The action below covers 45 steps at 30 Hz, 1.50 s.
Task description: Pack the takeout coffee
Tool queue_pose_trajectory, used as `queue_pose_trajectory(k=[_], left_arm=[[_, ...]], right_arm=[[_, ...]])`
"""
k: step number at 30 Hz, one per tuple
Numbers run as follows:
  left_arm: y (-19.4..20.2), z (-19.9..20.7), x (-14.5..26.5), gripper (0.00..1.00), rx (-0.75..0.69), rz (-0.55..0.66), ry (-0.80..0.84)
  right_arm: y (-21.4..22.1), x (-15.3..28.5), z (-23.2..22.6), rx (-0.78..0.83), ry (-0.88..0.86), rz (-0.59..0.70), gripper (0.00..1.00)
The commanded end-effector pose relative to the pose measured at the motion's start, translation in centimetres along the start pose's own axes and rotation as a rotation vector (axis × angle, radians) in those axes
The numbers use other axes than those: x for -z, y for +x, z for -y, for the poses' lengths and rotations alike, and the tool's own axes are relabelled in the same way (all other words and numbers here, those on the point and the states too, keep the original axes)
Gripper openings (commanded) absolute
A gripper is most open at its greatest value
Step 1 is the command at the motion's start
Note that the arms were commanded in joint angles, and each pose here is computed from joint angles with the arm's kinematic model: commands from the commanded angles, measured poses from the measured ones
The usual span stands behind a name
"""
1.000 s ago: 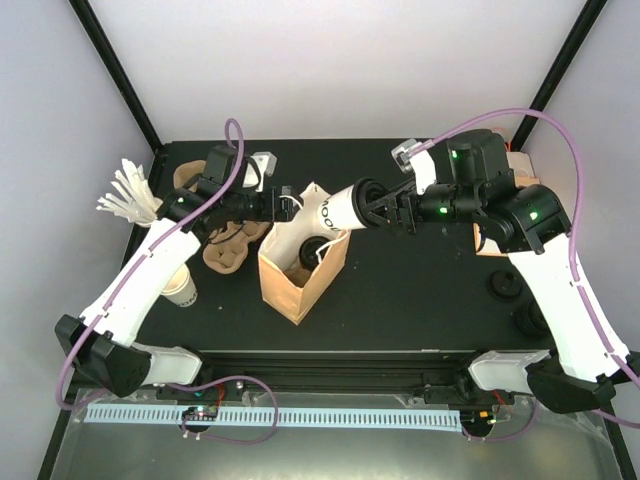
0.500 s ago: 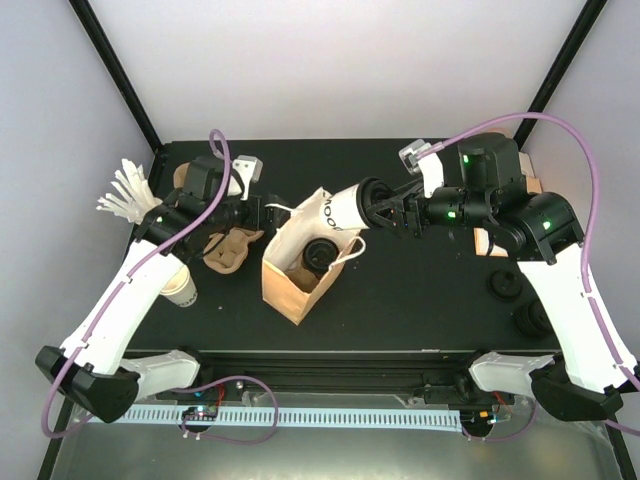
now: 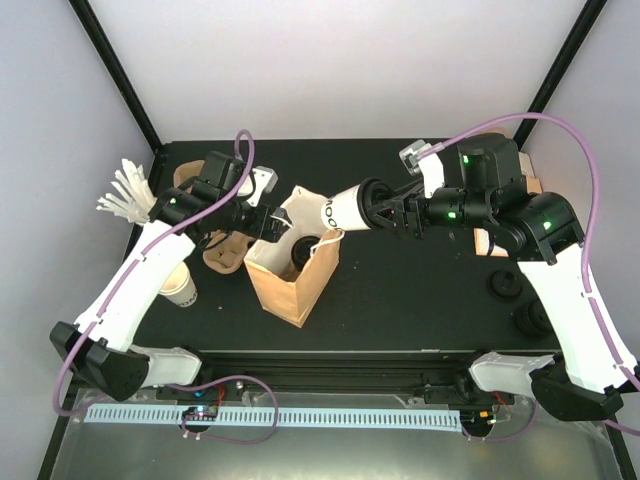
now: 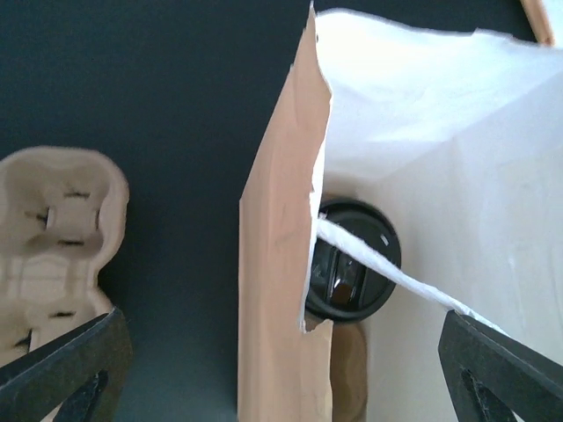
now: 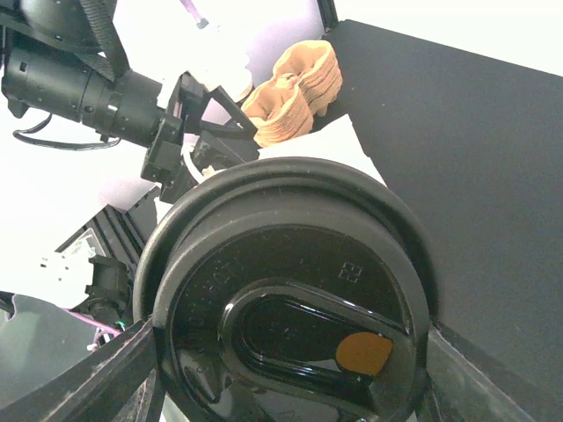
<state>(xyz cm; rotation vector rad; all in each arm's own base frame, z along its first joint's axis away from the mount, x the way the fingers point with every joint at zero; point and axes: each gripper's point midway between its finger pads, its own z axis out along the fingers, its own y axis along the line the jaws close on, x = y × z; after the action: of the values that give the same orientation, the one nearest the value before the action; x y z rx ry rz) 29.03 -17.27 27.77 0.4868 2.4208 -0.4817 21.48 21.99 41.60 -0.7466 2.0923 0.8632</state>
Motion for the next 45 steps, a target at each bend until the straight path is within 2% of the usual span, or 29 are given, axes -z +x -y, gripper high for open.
queue_pose_trajectory(k=[1, 6, 10, 15, 21, 28, 34, 38, 45], left_arm=[[2.1, -1.3, 0.5, 0.99, 0.009, -0.113, -0.076], [3.8, -0.2, 1.1, 0.99, 0.001, -0.197, -0.023], [4.6, -1.2, 1.4, 0.99, -0.017, -0.207, -0.084], [4.5, -0.1, 2.5, 0.99, -0.044, -0.212, -0.033], [3.9, -0.1, 6.1, 0.99, -0.064, -0.117, -0.074], [3.0, 3.8, 9.4, 0.99, -0.128, 0.034, 0.123], [-0.1, 5.3, 10.5, 0.99, -0.156, 0.124, 0.183], [-4.2, 4.2, 10.4, 0.99, -0.136, 0.148, 0.094], [-7.7, 3.0, 5.6, 0.92, -0.180, 0.074, 0.047]], right_arm=[[-1.0, 0.7, -0.7, 0.018, -0.012, 0.033, 0.21], [-0.9, 0.8, -0.7, 0.022, -0.010, 0.034, 0.21], [-0.9, 0.6, -0.6, 0.027, -0.012, 0.033, 0.22], [-1.3, 0.7, -0.8, 0.031, -0.014, 0.034, 0.22], [-1.2, 0.9, -0.9, 0.029, -0.016, 0.039, 0.22], [-1.2, 0.7, -0.9, 0.032, -0.022, 0.032, 0.22], [-1.2, 0.9, -0.7, 0.024, -0.003, 0.034, 0.22], [-1.4, 1.8, 0.2, -0.012, 0.070, 0.045, 0.22], [-1.4, 4.3, 1.6, -0.066, 0.211, 0.084, 0.22]])
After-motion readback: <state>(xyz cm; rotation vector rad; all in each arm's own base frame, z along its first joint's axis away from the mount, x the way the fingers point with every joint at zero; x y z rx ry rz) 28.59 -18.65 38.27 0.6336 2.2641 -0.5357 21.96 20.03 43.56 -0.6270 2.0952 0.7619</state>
